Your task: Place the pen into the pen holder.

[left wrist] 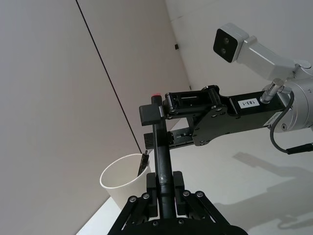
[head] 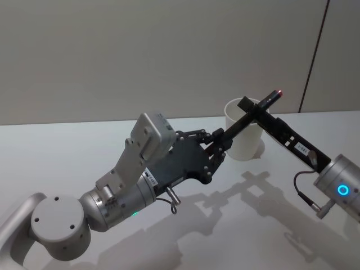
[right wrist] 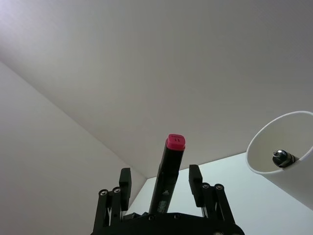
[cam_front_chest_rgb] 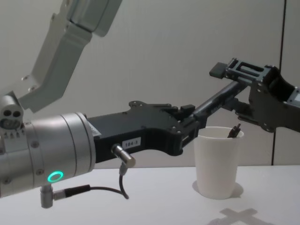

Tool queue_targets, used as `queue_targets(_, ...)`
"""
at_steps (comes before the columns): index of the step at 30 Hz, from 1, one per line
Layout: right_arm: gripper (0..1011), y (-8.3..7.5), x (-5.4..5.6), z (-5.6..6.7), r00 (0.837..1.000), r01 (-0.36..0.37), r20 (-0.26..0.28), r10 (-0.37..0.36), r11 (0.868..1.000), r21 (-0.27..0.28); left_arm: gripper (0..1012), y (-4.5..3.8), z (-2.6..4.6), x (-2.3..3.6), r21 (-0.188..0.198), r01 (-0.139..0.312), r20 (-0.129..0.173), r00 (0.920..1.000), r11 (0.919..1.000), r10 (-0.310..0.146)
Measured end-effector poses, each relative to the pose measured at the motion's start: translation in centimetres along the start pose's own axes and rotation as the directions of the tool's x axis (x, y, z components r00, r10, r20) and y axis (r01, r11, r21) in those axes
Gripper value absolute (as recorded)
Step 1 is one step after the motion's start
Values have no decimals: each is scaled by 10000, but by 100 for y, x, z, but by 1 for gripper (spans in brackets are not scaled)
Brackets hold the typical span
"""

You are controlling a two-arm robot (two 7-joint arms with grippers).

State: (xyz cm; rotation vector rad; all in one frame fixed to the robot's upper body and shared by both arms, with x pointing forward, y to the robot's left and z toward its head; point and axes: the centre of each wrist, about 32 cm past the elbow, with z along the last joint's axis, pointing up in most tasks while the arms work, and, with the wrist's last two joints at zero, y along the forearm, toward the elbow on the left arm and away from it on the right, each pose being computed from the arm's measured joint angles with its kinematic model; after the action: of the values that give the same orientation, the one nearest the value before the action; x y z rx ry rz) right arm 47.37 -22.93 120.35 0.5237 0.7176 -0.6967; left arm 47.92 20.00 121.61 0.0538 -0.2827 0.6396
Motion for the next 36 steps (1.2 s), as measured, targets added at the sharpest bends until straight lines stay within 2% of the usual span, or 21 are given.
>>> queue_targets(7,535,2,-1,-1,10000,1,-2,-1,10000,9,191,0,0,0,1,0,-1,10000,10000,0)
queue_targets(17,219,6,-3,-2,10000,-2,-4,2,10000,16,191,0,0,0,1,3,-1,10000,10000,-3)
queue_targets(29,198,5,-3,1,10000,14,1,-14,10000,22,204,0,0,0,-4,1,1,10000,10000,-1)
queue_targets(36,198,6,-3,0,10000,14,3,-14,10000,24,413,0,0,0,-4,0,1,10000,10000,0)
